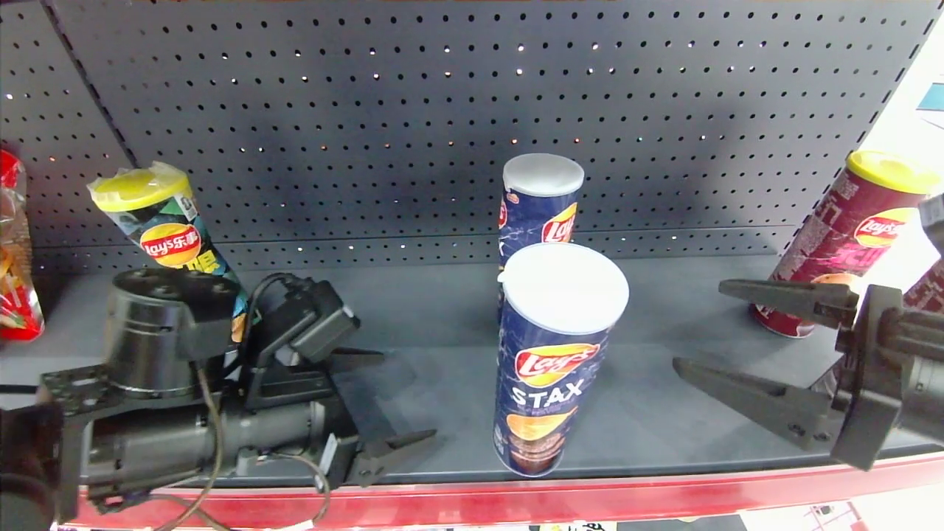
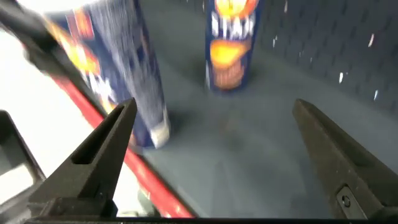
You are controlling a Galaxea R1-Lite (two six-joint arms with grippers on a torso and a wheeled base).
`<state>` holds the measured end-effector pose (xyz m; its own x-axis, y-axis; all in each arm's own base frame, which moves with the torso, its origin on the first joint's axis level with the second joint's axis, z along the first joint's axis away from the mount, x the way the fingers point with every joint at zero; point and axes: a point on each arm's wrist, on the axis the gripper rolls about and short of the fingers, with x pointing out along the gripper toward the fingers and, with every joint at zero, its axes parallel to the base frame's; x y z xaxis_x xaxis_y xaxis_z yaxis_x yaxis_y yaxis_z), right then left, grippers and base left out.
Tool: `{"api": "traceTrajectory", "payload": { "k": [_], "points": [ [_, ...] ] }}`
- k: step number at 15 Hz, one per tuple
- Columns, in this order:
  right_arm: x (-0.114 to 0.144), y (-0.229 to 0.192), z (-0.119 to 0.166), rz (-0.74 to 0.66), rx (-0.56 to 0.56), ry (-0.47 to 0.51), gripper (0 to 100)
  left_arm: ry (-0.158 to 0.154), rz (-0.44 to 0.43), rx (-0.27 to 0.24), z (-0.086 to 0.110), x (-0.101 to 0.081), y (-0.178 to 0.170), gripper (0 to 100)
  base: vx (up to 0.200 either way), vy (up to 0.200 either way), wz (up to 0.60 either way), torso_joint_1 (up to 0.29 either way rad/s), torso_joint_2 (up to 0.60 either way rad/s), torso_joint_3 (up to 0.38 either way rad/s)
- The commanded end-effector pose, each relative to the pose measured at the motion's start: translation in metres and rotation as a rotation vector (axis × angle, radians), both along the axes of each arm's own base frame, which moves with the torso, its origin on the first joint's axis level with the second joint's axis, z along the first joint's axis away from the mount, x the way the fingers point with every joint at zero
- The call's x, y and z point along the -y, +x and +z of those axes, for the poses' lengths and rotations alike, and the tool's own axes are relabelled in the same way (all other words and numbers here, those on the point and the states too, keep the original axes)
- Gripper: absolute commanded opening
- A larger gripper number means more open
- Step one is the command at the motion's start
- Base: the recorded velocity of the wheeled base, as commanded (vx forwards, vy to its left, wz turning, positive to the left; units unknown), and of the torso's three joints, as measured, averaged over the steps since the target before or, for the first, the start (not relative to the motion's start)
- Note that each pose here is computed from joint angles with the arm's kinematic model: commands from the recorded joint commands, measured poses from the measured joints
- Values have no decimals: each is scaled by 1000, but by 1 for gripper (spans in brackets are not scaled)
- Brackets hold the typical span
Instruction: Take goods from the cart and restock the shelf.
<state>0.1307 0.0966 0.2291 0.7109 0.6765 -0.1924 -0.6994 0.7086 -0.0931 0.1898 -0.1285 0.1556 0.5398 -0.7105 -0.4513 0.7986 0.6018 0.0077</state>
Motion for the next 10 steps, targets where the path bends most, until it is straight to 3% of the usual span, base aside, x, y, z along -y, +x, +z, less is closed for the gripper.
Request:
{"api": "traceTrajectory", "payload": {
  "k": [1, 2, 3, 4, 6, 10],
  "points": [
    [13, -18, -15, -18, -8, -12, 100, -5, 213, 87, 20, -53, -36, 100, 0, 0, 0, 0, 0, 0],
    [18, -23, -17, -36, 1, -10, 100, 6, 265, 101, 23, -59, -41, 100, 0, 0, 0, 0, 0, 0],
    [29, -36, -18, -116, 40, -1, 100, 56, 414, 131, 32, -75, -56, 100, 0, 0, 0, 0, 0, 0],
    [34, -42, -17, -138, 62, 14, 100, 73, 463, 132, 36, -81, -65, 100, 0, 0, 0, 0, 0, 0],
    [43, -55, -16, -132, 71, 23, 100, 82, 541, 157, 37, -95, -87, 100, 0, 0, 0, 0, 0, 0],
    [57, -74, -25, -152, 71, 25, 100, 93, 656, 215, 35, -106, -105, 100, 0, 0, 0, 0, 0, 0]
  ]
}}
